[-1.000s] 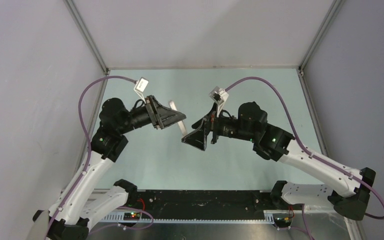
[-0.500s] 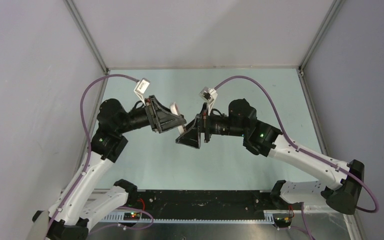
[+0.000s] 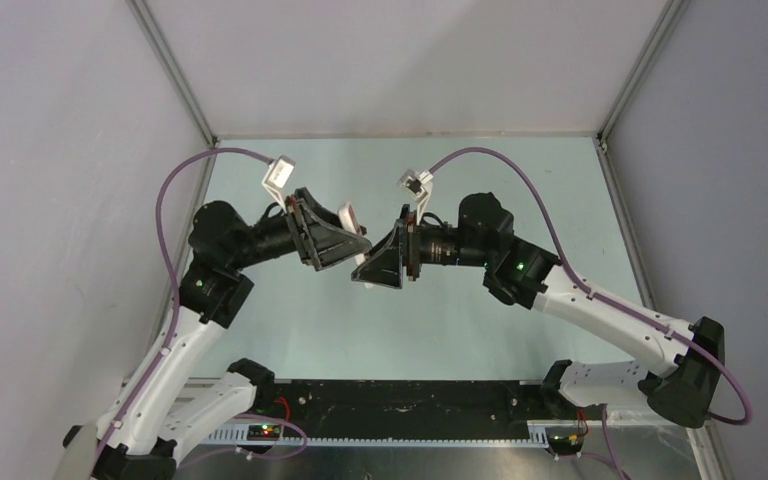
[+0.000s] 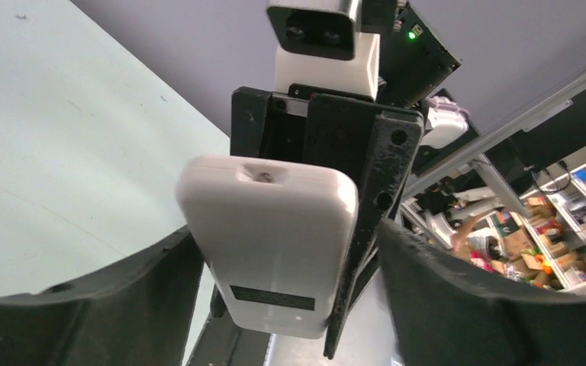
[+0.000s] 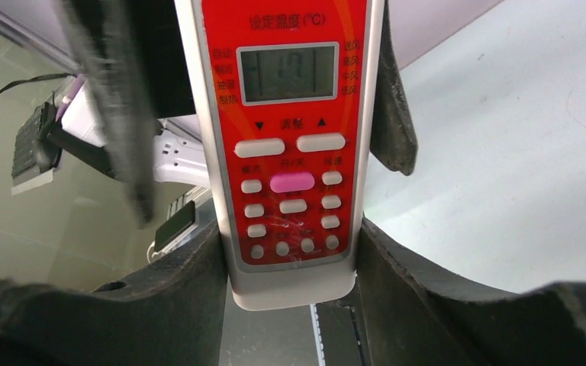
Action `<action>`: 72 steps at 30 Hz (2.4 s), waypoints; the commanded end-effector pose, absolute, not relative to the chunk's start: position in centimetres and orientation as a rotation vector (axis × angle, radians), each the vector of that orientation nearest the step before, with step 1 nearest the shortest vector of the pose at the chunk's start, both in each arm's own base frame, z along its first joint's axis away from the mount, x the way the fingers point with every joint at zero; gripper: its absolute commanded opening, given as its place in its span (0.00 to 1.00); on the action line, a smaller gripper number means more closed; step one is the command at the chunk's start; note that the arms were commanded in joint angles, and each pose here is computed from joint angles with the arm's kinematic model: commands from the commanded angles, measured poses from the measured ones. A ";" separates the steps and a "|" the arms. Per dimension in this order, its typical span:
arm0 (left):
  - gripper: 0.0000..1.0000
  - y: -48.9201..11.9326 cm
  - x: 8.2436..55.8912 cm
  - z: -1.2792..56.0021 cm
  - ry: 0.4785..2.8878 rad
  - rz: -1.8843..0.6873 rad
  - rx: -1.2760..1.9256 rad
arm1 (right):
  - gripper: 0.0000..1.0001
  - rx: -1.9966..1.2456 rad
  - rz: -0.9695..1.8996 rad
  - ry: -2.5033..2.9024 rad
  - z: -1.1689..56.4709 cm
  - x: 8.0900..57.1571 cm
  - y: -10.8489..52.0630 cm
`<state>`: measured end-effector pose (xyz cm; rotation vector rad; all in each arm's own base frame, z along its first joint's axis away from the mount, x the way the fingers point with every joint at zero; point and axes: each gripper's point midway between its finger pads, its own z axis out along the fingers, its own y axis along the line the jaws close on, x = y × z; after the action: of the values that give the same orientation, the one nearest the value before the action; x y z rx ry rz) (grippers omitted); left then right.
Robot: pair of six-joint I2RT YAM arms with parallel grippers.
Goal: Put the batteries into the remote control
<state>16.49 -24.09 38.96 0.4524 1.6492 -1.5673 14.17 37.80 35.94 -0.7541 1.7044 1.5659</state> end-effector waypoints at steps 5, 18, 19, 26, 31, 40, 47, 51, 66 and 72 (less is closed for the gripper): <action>1.00 -20.5 22.6 34.6 1.762 -1.111 0.178 | 0.35 -0.604 1.389 1.881 33.5 17.0 36.2; 1.00 -11.2 25.9 23.2 2.092 -0.441 -0.241 | 0.31 -0.088 0.362 2.354 15.8 25.6 24.5; 1.00 -11.2 25.9 23.1 2.098 -0.443 -0.241 | 0.31 -0.044 0.317 2.384 14.6 26.0 24.1; 1.00 -11.8 26.0 23.0 2.112 -0.470 -0.237 | 0.31 0.052 0.159 2.465 10.2 27.9 22.0; 1.00 -13.4 26.0 22.9 2.157 -0.543 -0.181 | 0.31 0.060 0.101 2.563 6.2 28.4 21.6; 1.00 -13.6 26.0 22.4 2.179 -0.542 -0.168 | 0.53 0.087 0.052 2.610 3.7 28.4 21.5; 1.00 -13.3 25.7 22.6 2.168 -0.532 -0.166 | 0.63 0.087 0.072 2.622 3.6 28.3 21.8; 1.00 -12.9 25.5 23.0 2.151 -0.523 -0.165 | 0.65 0.087 0.071 2.643 3.1 28.1 21.8; 1.00 -11.0 23.4 26.3 2.062 -0.488 -0.147 | 0.81 0.203 0.162 2.473 10.5 26.1 20.3; 1.00 -8.3 22.1 28.7 1.921 -0.421 -0.188 | 0.93 0.366 0.141 2.256 17.3 23.6 14.6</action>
<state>22.45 -10.46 25.61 -0.1651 2.0504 -0.4903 25.12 19.55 13.64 0.2105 2.4042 0.2366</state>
